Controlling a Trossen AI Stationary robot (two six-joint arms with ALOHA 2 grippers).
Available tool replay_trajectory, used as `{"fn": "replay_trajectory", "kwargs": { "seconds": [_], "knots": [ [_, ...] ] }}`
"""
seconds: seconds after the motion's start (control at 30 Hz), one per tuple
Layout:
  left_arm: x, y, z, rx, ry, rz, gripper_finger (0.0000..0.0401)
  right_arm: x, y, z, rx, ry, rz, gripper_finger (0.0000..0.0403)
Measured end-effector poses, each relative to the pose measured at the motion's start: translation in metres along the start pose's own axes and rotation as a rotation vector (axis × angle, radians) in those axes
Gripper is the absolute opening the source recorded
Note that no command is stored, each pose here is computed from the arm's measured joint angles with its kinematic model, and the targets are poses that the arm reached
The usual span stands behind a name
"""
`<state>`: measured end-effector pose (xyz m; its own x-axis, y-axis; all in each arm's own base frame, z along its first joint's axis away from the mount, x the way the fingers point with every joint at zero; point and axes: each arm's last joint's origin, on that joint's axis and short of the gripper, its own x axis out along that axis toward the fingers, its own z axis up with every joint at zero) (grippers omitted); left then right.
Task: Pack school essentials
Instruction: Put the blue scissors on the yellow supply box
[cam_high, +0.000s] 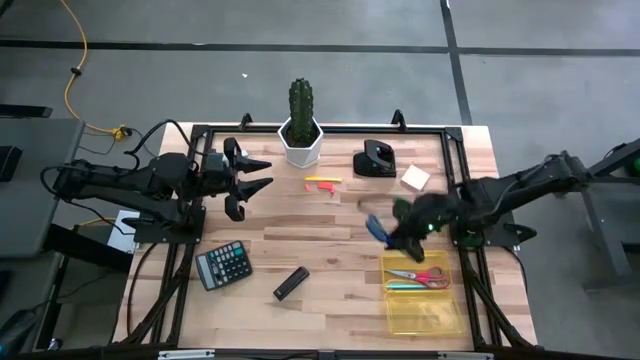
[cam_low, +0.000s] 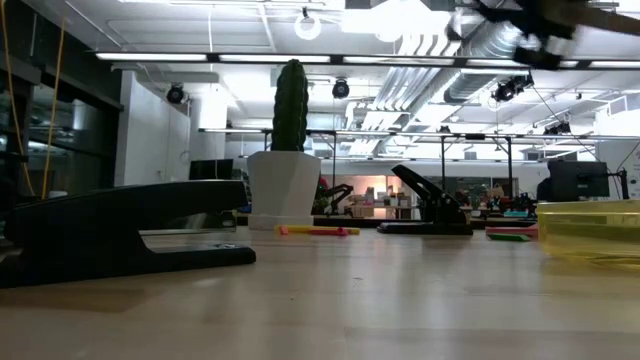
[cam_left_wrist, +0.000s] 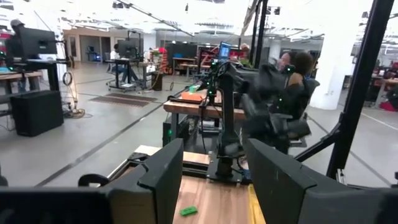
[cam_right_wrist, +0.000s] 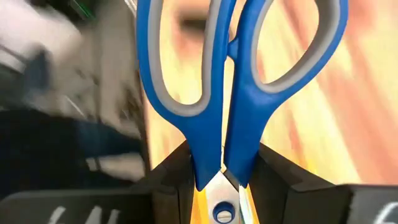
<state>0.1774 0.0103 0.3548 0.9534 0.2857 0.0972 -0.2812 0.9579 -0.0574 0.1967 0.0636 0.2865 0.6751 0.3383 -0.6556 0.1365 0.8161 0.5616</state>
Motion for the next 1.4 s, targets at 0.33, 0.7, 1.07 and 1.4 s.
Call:
{"fn": "replay_trajectory", "kwargs": {
  "seconds": [0.33, 0.7, 1.07, 1.4],
  "knots": [
    [0.000, 0.000, 0.000, 0.008, 0.000, 0.007, 0.0168, 0.024, 0.006, -0.061, 0.120, 0.370, -0.332, 0.0103],
    [0.000, 0.000, 0.000, 0.008, 0.000, 0.008, 0.0168, 0.064, 0.008, -0.085, -0.021, 0.520, -0.476, 0.0103],
    [0.000, 0.000, 0.000, 0.008, 0.000, 0.008, 0.0168, 0.096, -0.002, -0.089, -0.093, 0.593, -0.516, 0.0103],
    [0.000, 0.000, 0.000, 0.008, 0.000, 0.008, 0.0168, 0.102, -0.003, -0.091, -0.062, 0.622, -0.450, 0.0103]
  ]
}}
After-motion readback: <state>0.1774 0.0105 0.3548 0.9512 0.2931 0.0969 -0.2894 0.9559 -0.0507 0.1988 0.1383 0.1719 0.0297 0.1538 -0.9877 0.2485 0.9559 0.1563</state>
